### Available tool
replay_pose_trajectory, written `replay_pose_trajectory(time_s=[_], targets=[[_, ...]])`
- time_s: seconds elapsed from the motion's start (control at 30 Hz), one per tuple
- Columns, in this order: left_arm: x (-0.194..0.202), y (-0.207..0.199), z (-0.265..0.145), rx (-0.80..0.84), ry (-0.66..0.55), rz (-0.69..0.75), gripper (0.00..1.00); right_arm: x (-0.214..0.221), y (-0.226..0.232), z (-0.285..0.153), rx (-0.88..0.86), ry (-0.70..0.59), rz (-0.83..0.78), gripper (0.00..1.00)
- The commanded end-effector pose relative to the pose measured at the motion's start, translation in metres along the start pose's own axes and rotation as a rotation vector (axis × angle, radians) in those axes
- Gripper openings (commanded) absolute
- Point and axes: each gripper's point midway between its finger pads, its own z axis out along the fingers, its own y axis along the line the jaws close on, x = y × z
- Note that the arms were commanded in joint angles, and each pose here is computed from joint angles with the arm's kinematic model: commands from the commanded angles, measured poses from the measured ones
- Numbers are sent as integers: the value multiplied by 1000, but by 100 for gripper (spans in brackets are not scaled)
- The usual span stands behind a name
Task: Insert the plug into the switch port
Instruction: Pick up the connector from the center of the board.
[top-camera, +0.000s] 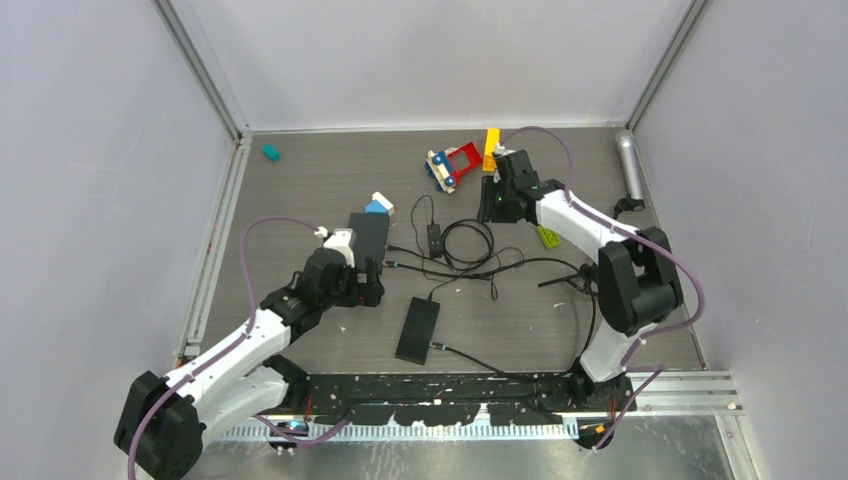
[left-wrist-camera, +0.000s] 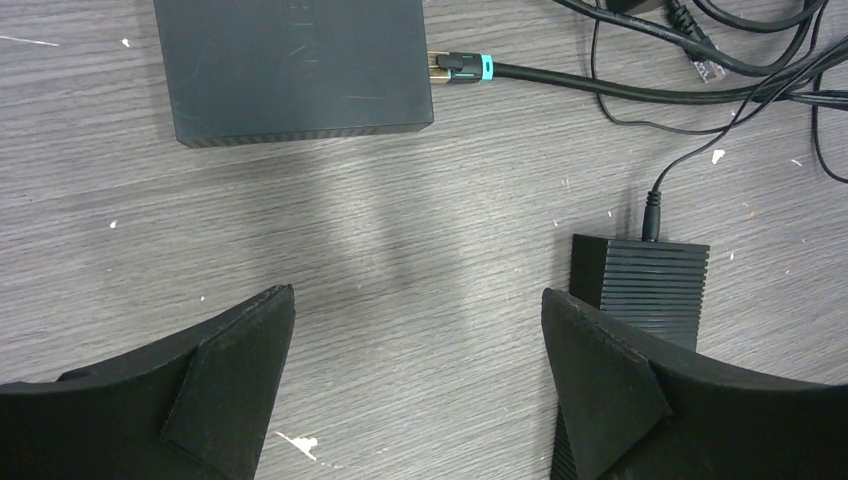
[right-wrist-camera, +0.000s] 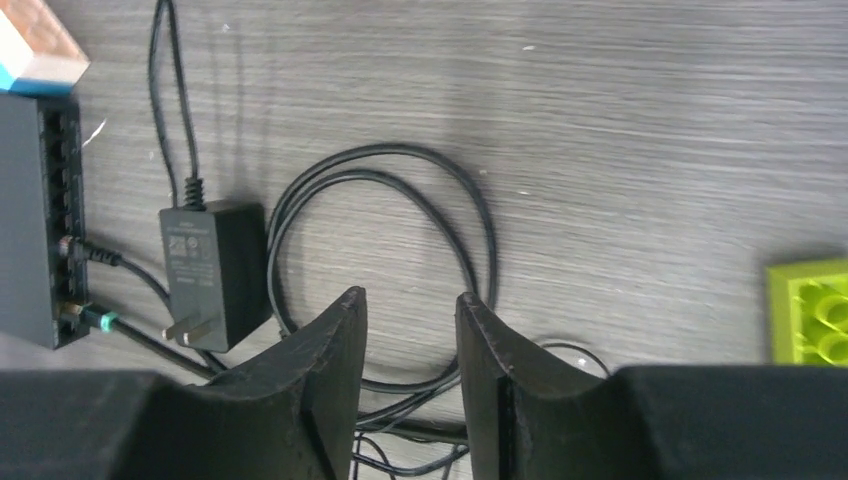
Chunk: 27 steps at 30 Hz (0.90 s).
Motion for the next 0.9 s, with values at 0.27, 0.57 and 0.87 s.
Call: replay_pose_trajectory(time_s=[0.27,0.57,0.87], targets=[[-3,-5,1,50,-58,-7,95,-10,79,46,-154,32,-99,39],[-1,-5,-1,55,-55,-11,95,-1,84,72,29,24,11,55],[-2,-6,-3,63,-56,-15,95,23,73,94,144,75,71,54]])
